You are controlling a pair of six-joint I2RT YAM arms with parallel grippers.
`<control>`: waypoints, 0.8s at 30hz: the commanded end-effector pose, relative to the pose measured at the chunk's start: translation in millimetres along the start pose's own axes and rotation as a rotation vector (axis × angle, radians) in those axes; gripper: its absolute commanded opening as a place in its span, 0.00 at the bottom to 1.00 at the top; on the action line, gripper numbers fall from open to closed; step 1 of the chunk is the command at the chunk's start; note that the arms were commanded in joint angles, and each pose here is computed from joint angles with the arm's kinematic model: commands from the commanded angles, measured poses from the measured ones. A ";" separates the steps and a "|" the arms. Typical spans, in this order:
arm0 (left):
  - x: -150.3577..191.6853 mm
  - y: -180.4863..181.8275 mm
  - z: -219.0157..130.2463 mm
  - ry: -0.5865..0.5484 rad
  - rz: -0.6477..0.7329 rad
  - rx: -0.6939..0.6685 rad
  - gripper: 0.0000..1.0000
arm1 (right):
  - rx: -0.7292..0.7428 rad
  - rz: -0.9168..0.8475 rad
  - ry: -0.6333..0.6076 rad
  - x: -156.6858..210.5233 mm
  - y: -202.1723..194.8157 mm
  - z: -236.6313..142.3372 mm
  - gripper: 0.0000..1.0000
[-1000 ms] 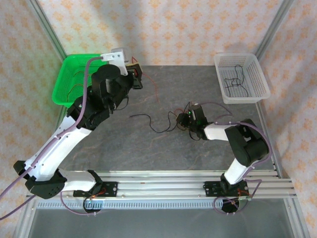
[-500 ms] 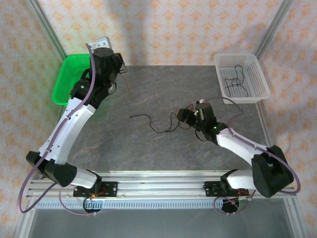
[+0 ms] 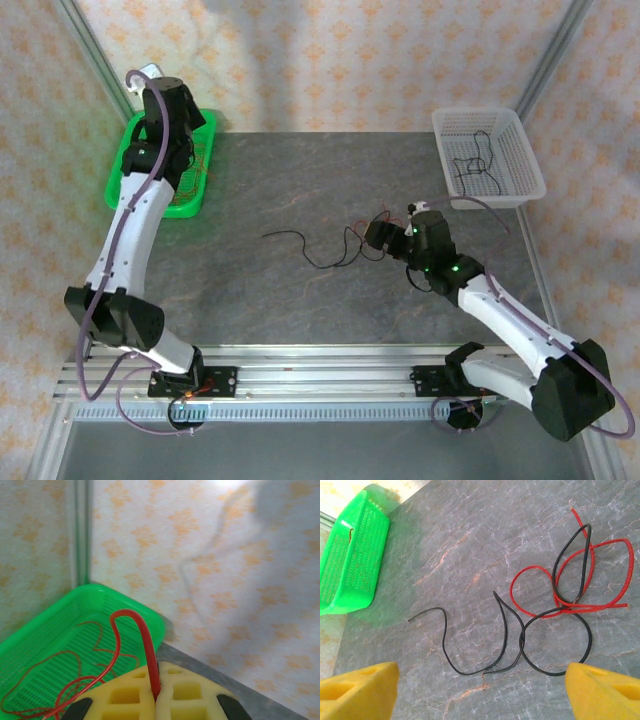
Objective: Untangle the cables
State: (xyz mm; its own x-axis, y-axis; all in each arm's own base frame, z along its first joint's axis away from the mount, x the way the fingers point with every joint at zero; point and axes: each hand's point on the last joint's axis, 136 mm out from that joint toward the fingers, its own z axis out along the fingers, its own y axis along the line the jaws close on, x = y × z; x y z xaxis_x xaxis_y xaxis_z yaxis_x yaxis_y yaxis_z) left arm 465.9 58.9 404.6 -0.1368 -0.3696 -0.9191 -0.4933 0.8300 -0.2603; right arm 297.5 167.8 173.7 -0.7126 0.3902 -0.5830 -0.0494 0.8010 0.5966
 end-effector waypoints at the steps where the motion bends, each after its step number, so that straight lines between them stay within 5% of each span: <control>1: -15.0 20.5 24.1 -0.063 -0.005 -0.086 0.00 | -0.012 -0.020 0.009 1.4 4.4 -5.5 0.85; 8: 13.4 59.5 76.3 -0.036 0.035 -0.250 0.00 | 0.012 -0.003 0.030 13.6 -7.9 -3.9 0.86; 24: 157.9 110.6 155.9 0.217 0.061 -0.362 0.00 | 0.056 0.010 0.050 25.0 -22.5 -4.8 0.85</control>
State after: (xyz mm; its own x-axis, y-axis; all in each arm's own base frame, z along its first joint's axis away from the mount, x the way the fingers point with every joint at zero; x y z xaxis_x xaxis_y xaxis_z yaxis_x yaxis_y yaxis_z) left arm 522.7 153.4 192.7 -0.3550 -0.4171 -0.8366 -0.7274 0.6855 -0.0331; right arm 281.1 161.0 150.7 -0.7500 0.3720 -0.5469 -0.0177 0.8153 0.5788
